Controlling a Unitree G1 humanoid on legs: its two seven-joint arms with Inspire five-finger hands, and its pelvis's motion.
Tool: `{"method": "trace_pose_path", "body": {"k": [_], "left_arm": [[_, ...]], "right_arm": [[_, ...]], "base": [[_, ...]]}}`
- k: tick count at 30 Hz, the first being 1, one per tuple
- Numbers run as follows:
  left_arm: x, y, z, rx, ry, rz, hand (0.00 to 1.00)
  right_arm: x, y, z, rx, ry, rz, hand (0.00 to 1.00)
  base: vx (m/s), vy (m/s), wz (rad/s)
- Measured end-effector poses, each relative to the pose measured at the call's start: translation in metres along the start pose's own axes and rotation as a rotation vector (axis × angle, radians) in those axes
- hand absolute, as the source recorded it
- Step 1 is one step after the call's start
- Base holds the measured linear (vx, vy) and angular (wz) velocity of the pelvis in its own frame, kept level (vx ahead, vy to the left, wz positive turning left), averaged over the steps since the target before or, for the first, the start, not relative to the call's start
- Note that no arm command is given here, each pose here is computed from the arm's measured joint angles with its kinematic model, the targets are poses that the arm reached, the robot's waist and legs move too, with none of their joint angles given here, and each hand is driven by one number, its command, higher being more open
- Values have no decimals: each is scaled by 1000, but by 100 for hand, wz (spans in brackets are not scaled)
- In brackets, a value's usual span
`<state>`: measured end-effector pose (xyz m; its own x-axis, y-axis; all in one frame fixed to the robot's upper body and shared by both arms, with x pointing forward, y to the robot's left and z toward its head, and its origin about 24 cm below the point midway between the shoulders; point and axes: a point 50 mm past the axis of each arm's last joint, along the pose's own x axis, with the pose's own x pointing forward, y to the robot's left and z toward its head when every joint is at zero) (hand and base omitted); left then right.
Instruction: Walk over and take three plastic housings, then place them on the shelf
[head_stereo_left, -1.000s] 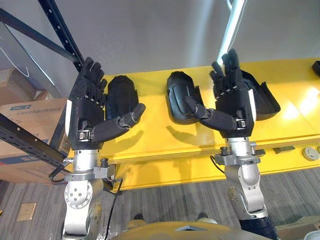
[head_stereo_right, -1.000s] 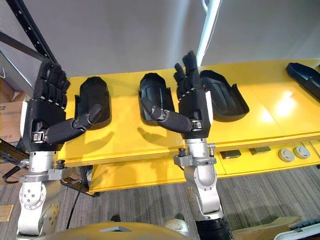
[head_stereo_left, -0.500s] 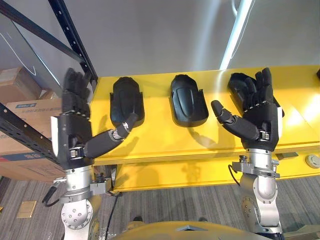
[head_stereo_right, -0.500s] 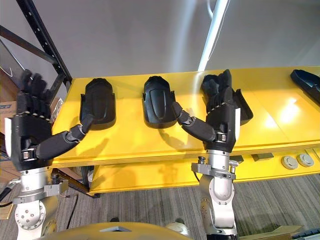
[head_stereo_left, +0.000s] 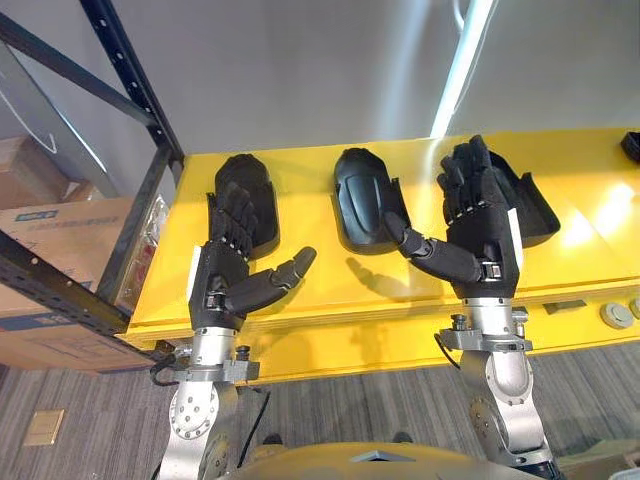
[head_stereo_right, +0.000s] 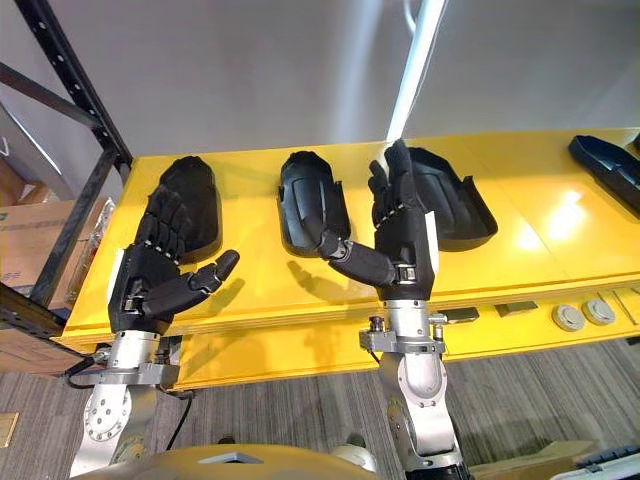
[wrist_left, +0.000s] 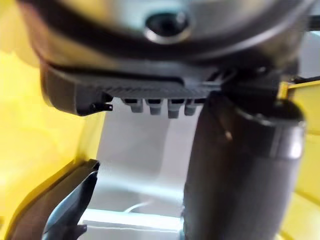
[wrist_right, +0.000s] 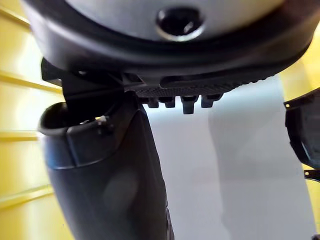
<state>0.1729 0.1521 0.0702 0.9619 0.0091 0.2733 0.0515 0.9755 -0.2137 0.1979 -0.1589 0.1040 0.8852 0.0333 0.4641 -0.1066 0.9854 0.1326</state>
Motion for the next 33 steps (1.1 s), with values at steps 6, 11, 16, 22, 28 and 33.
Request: {"method": "trace_pose_path", "body": {"k": [6, 11, 16, 22, 28, 33], "left_arm": [[6, -8, -9, -3, 48, -30, 100], [11, -9, -6, 3, 30, -54, 100], [11, -15, -10, -4, 59, -79, 100], [8, -12, -28, 14, 163, -61, 100], [15, -14, -28, 18, 161, -35, 100], [25, -18, -24, 22, 125, -17, 100]], "right_arm": [[-1, 6, -2, 18, 9, 23, 100], [-1, 9, -3, 25, 13, 37, 100], [-2, 14, -4, 38, 20, 76, 100], [-2, 15, -4, 38, 25, 83, 100], [-2, 15, -5, 38, 26, 88, 100], [-1, 20, -5, 52, 28, 104, 100]], "base": [[3, 2, -3], [0, 0, 0], [-27, -1, -7], [-8, -1, -5], [0, 0, -1], [-13, -1, -2]]}}
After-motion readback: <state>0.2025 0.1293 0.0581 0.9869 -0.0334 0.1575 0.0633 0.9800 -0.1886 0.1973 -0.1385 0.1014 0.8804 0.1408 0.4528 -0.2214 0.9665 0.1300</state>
